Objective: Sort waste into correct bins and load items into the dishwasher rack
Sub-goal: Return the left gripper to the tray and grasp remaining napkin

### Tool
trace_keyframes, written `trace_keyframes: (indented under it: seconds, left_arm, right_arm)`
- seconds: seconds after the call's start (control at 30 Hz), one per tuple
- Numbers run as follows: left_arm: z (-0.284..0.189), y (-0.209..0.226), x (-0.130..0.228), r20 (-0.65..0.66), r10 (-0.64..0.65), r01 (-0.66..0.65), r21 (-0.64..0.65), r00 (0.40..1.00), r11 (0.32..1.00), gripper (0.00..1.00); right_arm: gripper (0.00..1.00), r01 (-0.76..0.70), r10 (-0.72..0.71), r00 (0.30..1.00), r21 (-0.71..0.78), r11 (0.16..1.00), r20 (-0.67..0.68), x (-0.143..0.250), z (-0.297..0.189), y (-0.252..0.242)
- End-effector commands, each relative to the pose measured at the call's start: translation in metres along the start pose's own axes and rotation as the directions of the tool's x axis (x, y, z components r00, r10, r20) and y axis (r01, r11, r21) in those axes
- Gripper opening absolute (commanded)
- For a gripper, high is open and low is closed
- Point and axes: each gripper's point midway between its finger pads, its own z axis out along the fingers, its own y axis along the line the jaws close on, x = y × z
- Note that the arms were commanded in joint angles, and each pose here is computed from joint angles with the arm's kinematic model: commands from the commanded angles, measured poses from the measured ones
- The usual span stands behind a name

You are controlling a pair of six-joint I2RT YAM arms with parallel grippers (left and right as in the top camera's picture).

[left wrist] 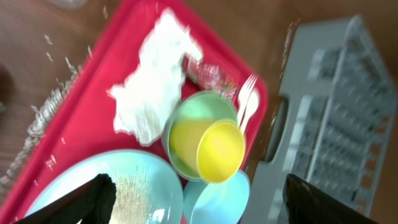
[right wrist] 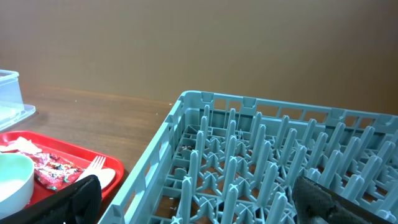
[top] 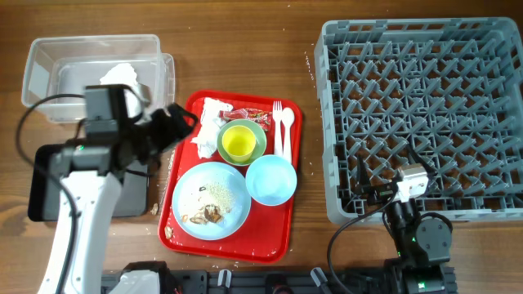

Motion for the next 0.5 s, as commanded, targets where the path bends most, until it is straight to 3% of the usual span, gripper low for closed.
trace_keyframes:
  seconds: [0.0, 0.1, 0.23, 0.47]
  left_arm:
    - [0.032, 0.023, 0.022, -0.054, -0.083, 0.071, -0.196, 0.995, 0.978, 0.82]
    - [0.057, 0.038, 0.027, -0.002, -0.248, 0.234, -0.327, 0.969, 0.916, 0.82]
    - [0.091, 0.056, 0.018, 0.109, -0.423, 0.431, -0.388, 0.899, 0.815, 0.83]
    - [0.13, 0.071, 0.017, 0.117, -0.471, 0.473, -0.422, 0.874, 0.773, 0.81]
  right_arm:
    - [1.0, 0.009, -0.009, 1.0, 0.005, 1.0, 0.008, -0.002, 0.0, -0.001]
    - [1.0, 0.009, -0.009, 1.0, 0.005, 1.0, 0.008, -0.002, 0.0, -0.001]
    - [1.0, 0.009, -0.009, 1.0, 0.005, 1.0, 0.008, -0.002, 0.0, -0.001]
    - [1.0, 0.009, -0.009, 1.0, 0.005, 1.0, 0.008, -0.002, 0.0, -0.001]
